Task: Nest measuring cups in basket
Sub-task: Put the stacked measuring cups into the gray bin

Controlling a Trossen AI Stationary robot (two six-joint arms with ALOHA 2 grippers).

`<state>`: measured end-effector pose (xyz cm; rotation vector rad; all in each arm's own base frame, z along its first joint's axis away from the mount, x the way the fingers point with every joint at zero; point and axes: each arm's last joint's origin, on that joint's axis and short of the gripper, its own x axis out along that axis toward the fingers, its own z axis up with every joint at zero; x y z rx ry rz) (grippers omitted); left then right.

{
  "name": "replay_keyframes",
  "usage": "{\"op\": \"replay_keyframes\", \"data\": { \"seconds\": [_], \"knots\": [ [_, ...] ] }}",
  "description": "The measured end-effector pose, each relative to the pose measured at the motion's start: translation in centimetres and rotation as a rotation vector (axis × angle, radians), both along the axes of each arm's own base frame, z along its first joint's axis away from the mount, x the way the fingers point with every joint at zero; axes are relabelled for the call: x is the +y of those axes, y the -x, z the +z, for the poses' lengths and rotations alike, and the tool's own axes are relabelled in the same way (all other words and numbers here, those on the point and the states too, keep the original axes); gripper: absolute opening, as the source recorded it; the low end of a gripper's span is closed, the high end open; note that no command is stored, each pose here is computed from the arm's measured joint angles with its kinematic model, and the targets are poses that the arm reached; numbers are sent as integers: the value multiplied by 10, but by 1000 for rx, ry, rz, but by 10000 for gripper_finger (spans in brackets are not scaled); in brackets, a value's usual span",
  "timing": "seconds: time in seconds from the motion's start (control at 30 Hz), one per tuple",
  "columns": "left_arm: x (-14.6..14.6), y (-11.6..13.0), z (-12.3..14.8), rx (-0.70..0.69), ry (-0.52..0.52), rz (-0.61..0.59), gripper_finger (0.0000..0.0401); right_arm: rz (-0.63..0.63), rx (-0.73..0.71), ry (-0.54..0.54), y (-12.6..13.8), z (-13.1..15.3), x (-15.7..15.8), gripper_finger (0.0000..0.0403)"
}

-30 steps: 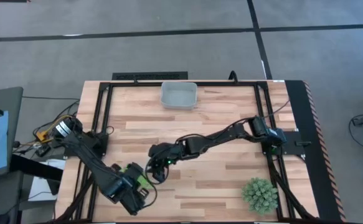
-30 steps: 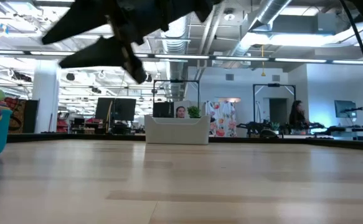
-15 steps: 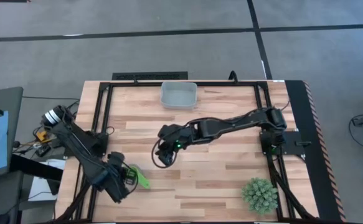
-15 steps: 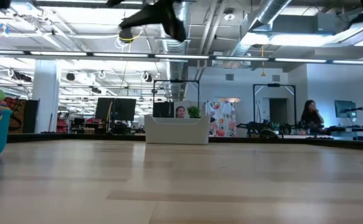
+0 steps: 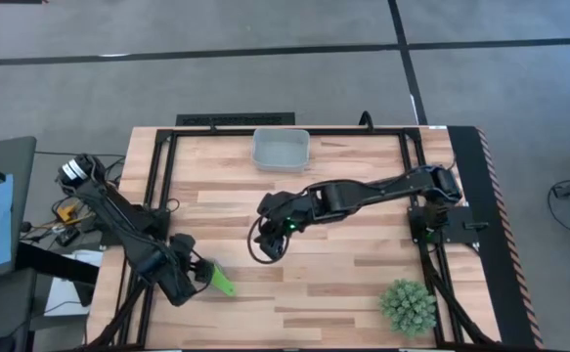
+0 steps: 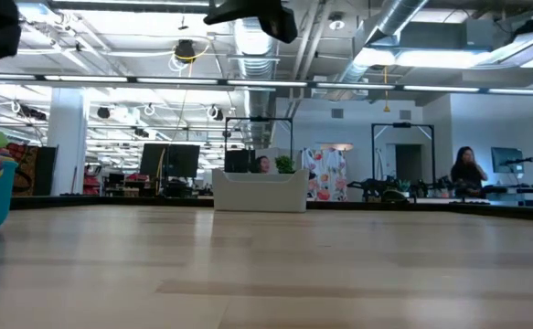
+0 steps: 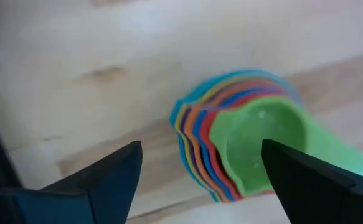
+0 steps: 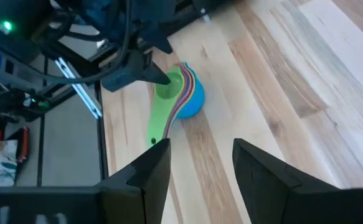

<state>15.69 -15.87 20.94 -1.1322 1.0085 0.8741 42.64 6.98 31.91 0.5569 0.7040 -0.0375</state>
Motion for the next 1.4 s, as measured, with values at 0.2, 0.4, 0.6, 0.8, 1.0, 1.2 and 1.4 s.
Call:
{"op": "replay_keyframes", "data": {
  "seconds": [0.2,0.4,0.6,0.8,1.0,1.2,1.4],
  "knots": [
    [1,1,-21,-78,77,-24,317,10,10,1,1,-1,5,194],
    [8,6,-35,-96,32,-20,298,5,14,-11,2,-1,7,199],
    [10,4,-37,-163,-51,-39,271,5,15,-19,2,-1,9,193],
    [13,3,-37,-191,-93,-24,219,-15,19,-38,2,-1,8,183],
    [17,-2,-41,-168,-126,-20,158,-38,21,-51,1,-1,3,176],
    [21,-8,-45,-159,-148,4,107,-45,22,-59,1,-1,3,171],
    [25,-12,-45,-157,-159,15,81,-46,23,-60,1,-1,3,168]
  ]
}}
